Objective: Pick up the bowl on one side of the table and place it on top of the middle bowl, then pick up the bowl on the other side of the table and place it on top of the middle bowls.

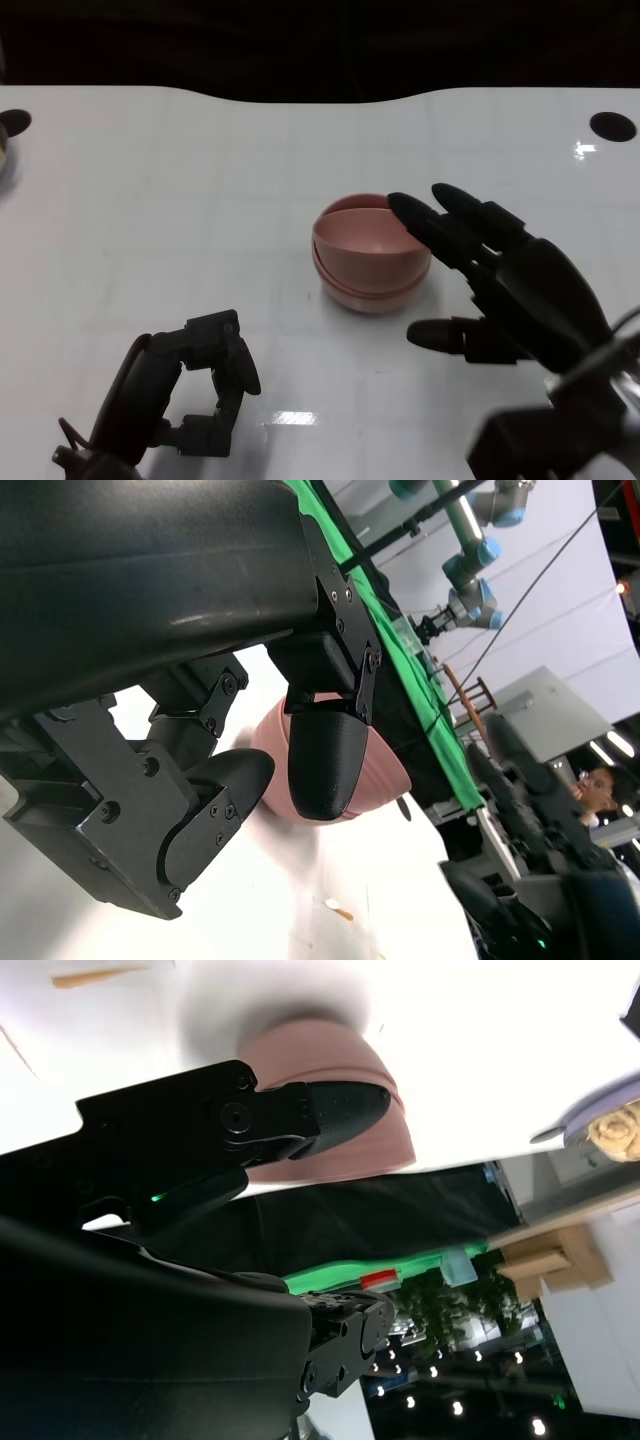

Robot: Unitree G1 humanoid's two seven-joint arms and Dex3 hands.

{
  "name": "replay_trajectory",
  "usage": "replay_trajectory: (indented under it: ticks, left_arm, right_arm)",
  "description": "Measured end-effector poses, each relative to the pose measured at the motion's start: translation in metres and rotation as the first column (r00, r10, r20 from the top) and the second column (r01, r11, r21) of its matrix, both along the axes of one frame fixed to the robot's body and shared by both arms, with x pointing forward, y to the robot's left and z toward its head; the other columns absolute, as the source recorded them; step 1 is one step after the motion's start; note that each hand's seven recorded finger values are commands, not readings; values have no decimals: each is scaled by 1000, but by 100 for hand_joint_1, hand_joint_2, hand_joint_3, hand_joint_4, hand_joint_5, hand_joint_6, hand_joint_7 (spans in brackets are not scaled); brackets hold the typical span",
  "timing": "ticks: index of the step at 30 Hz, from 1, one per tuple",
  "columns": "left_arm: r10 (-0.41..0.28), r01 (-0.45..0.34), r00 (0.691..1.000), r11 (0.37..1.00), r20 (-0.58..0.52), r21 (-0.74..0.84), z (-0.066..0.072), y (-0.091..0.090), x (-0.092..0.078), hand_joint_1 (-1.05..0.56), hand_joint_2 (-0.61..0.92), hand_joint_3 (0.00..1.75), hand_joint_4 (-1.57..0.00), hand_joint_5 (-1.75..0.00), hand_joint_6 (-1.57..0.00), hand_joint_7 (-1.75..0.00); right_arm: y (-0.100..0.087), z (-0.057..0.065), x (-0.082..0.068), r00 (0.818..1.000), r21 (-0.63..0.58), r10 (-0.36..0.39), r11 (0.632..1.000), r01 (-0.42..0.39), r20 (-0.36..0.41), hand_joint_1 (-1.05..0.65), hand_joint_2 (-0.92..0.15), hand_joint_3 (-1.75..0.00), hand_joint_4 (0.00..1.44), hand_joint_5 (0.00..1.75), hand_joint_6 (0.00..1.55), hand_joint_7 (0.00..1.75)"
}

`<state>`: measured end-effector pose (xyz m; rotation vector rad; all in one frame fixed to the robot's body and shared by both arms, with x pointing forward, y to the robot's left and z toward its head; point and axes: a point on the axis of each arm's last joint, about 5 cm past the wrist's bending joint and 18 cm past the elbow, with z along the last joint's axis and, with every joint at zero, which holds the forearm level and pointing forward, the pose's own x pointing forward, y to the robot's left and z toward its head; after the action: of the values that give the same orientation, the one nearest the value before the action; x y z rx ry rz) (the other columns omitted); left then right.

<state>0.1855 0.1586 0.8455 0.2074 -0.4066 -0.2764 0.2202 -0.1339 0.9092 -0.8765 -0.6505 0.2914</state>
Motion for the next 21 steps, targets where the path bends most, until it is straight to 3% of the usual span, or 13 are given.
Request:
replay_trajectory:
  ticks: [1,2,5,7,9,14,15,17,19,20,21]
  left_arm:
    - [1,-1,1000,1000,-2,0,0,0,0,2,30,150,-92,-168,-84,-153]
    - [1,-1,1000,1000,-5,1,-1,0,0,2,30,150,-93,-169,-84,-153]
    - [0,0,1000,1000,-4,0,-1,0,0,2,30,150,-93,-169,-84,-153]
    - [0,0,1000,1000,-4,0,-1,0,0,2,30,150,-93,-169,-84,-153]
    - [0,0,1000,1000,-1,1,-1,0,0,2,30,149,-93,-168,-84,-152]
    - [5,-5,1000,1000,1,5,-2,0,-1,1,31,149,-94,-168,-84,-152]
    - [6,-7,1000,1000,1,4,-2,0,-1,2,31,149,-94,-168,-84,-152]
    - [7,-7,1000,1000,2,3,-2,0,0,3,31,150,-93,-169,-84,-153]
    - [11,-11,1000,1000,0,-3,-2,0,-1,3,31,150,-93,-169,-84,-153]
    - [14,-14,1000,1000,0,-7,-1,1,-1,3,31,150,-93,-169,-84,-153]
    - [14,-14,1000,1000,1,-10,-1,1,0,3,30,151,-93,-169,-84,-153]
  right_arm:
    - [-2,-6,-7,1000,42,6,999,-6,5,-61,-92,-12,20,30,24,12]
    - [-5,-11,-14,1000,64,7,998,-7,-3,-59,-92,-11,9,58,24,15]
    - [-11,-22,-28,1000,106,-15,994,17,-17,-57,-92,-15,2,85,28,20]
    - [-15,-25,-32,999,129,-36,991,37,-11,-56,-92,-16,2,88,29,21]
    - [-17,-27,-36,999,156,-47,987,45,9,-45,-92,-12,9,91,35,24]
    - [-18,-31,-42,999,184,-46,982,43,14,-41,-92,-11,11,92,37,25]
    - [-18,-31,-42,999,185,-48,982,44,16,-37,-92,-12,18,95,43,29]
    - [-18,-32,-46,997,265,-76,962,72,7,-20,-92,-16,49,100,66,45]
    - [-14,-37,-54,995,366,-97,926,94,-9,-10,-89,-26,62,108,73,61]
    - [-12,-39,-58,995,401,-95,912,92,-14,-8,-85,-34,64,112,72,70]
    - [-10,-41,-61,996,419,-89,904,87,-15,-4,-71,-59,67,121,73,80]
